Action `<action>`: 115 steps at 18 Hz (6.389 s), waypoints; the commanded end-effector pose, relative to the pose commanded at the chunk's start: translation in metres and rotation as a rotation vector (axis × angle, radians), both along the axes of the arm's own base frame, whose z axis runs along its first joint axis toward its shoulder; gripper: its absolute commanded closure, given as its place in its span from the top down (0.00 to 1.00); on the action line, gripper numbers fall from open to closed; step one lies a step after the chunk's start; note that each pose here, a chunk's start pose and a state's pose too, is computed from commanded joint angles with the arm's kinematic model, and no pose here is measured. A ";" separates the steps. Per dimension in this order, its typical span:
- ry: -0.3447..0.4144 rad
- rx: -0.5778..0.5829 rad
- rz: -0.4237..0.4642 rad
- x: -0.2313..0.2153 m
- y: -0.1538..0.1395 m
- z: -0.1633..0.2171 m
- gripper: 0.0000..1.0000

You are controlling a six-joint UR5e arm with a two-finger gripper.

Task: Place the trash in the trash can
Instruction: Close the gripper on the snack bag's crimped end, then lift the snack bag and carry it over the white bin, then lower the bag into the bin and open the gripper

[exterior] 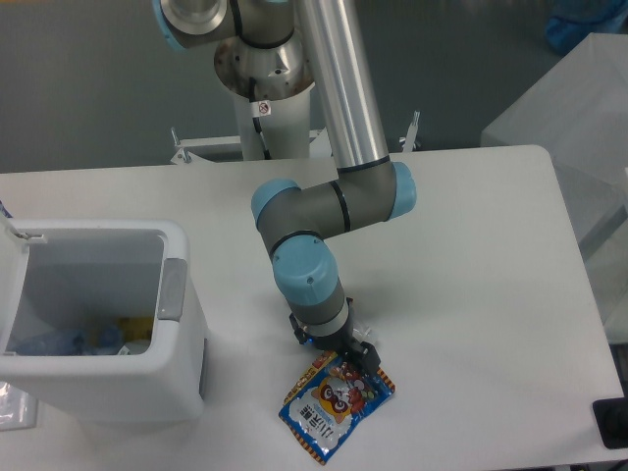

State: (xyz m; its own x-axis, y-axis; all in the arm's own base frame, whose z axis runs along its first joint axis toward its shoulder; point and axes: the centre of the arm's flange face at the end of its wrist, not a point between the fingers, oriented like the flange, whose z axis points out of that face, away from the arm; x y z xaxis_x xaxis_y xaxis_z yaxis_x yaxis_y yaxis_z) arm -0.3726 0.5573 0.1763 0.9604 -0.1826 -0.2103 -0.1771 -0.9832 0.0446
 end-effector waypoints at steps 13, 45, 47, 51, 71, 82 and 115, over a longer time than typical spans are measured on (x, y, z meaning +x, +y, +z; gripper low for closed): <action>-0.005 0.000 0.013 -0.001 0.001 -0.005 1.00; 0.020 0.062 0.103 -0.011 0.006 0.021 0.02; 0.027 0.073 0.107 -0.011 0.005 0.029 0.00; 0.023 0.089 0.118 -0.011 0.004 0.035 0.00; -0.029 0.322 0.247 -0.007 -0.008 0.127 0.00; -0.161 0.726 0.611 -0.029 0.003 0.264 0.00; -0.355 0.856 -0.073 0.229 -0.005 0.361 0.00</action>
State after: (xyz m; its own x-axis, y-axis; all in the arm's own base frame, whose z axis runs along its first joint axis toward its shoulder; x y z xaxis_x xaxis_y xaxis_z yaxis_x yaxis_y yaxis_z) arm -0.1436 0.5522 0.5373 0.9866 -0.1629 0.0025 -0.1040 -0.6418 -0.7598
